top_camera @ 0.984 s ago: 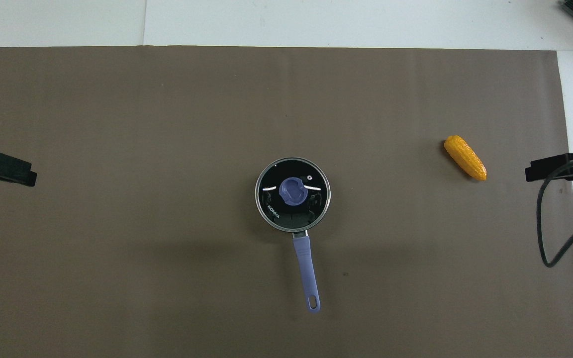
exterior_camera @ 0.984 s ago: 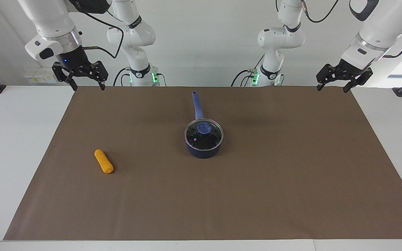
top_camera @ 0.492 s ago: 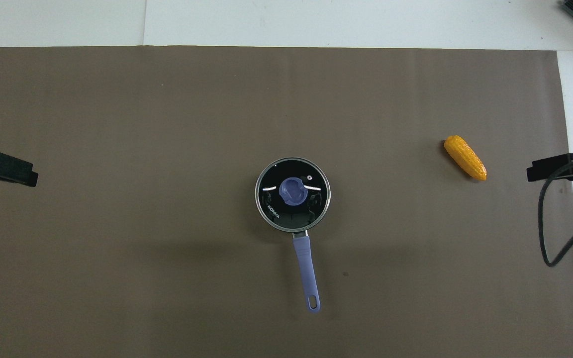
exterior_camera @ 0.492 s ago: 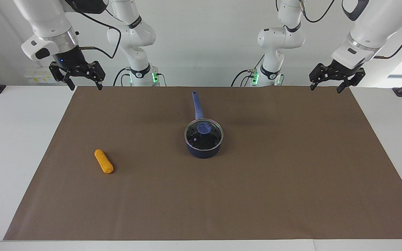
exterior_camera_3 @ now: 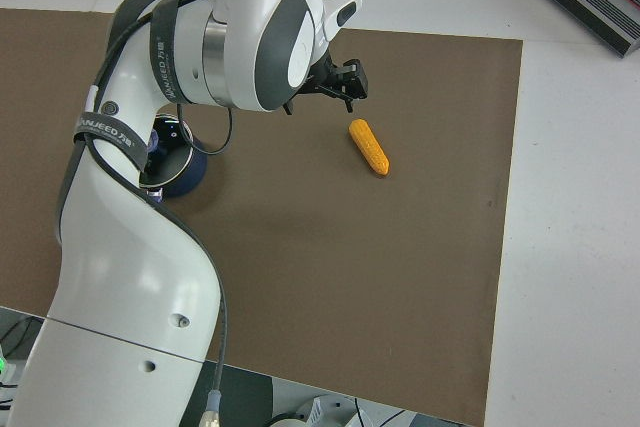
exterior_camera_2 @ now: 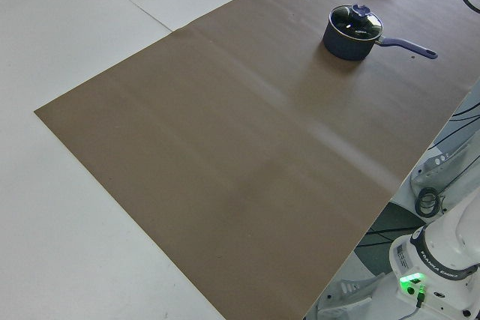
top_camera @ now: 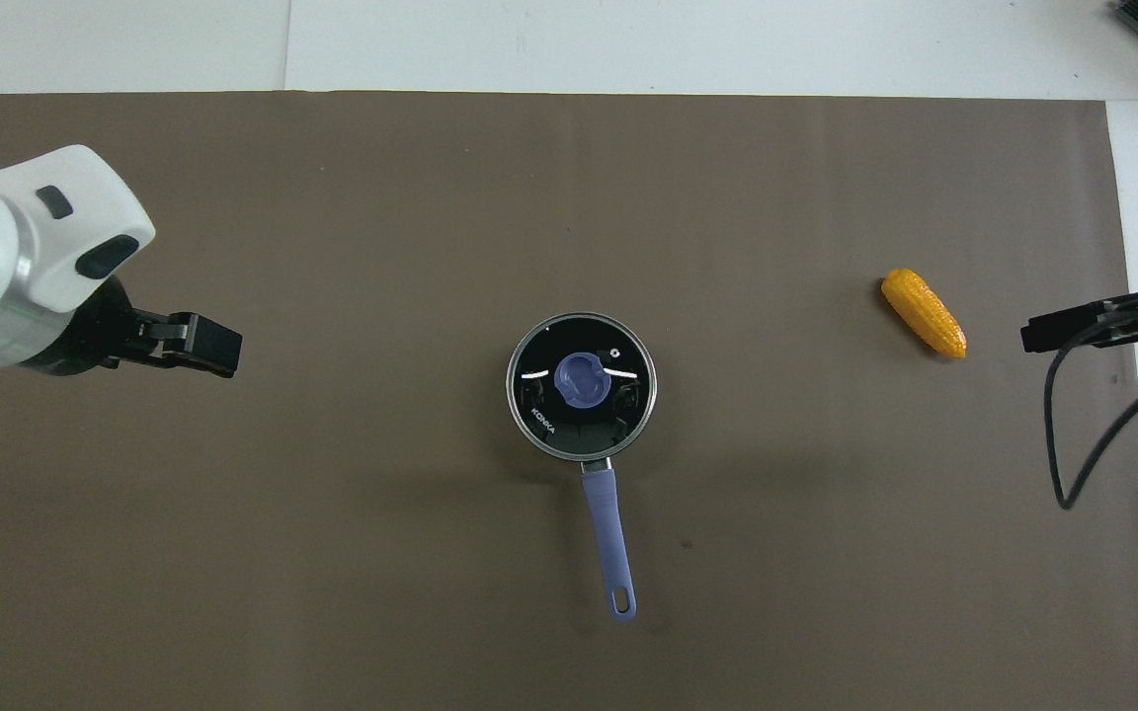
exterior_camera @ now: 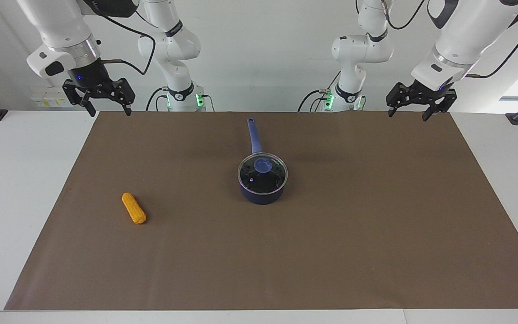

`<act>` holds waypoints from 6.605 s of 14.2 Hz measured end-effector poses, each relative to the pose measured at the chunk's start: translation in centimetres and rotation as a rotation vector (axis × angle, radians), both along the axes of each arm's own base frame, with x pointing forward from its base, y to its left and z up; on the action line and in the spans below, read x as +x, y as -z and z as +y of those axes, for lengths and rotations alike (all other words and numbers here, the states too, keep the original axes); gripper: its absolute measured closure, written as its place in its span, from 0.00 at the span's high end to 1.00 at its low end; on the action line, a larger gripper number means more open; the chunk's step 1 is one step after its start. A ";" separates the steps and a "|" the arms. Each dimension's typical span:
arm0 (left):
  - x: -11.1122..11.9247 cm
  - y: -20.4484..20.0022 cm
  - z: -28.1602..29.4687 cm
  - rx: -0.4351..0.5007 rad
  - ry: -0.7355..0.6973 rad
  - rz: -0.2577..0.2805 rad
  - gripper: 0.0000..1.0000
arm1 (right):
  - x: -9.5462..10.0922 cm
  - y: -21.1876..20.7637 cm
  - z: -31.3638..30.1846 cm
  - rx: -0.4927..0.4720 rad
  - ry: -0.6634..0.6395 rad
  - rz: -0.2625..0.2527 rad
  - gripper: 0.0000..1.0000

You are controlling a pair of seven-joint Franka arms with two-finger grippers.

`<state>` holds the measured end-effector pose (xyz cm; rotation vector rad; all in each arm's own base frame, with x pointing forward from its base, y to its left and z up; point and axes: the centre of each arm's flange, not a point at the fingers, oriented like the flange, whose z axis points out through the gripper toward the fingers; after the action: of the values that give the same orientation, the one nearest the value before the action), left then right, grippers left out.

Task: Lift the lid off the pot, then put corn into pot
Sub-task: 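Reach the left gripper to the pot lid while the right gripper reaches the corn, then grasp the lid knob with the left gripper while the right gripper grasps the corn, then lift the lid off with the left gripper while the right gripper carries the corn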

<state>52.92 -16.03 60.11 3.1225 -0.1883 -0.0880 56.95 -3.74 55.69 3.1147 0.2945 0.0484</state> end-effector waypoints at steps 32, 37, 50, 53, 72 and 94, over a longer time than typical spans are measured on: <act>-3.0 17.9 -29.7 -0.008 -0.309 -0.104 1.00 | 8.8 23.8 -2.7 0.056 -0.279 -0.031 0.39; -3.5 19.6 -30.7 0.014 -0.301 -0.100 1.00 | 8.0 16.6 -0.8 0.081 -0.086 -0.056 0.39; -3.4 19.4 -30.7 0.016 -0.299 -0.109 0.65 | 3.7 2.9 -2.1 0.083 0.000 -0.035 0.39; -3.1 18.8 -30.6 0.014 -0.301 -0.117 0.65 | 1.9 0.0 -2.1 0.072 -0.001 -0.035 0.39; 6.9 4.6 -4.1 -0.023 -0.073 -0.096 0.65 | 1.0 7.3 27.5 0.042 0.212 -0.010 0.39; 2.5 9.6 18.0 -0.056 0.076 -0.005 0.65 | 0.3 21.0 41.5 0.034 0.086 0.021 0.39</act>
<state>55.45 1.94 50.49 3.0602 -0.3042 -0.0736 57.28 37.79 34.72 3.1598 0.1608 0.0203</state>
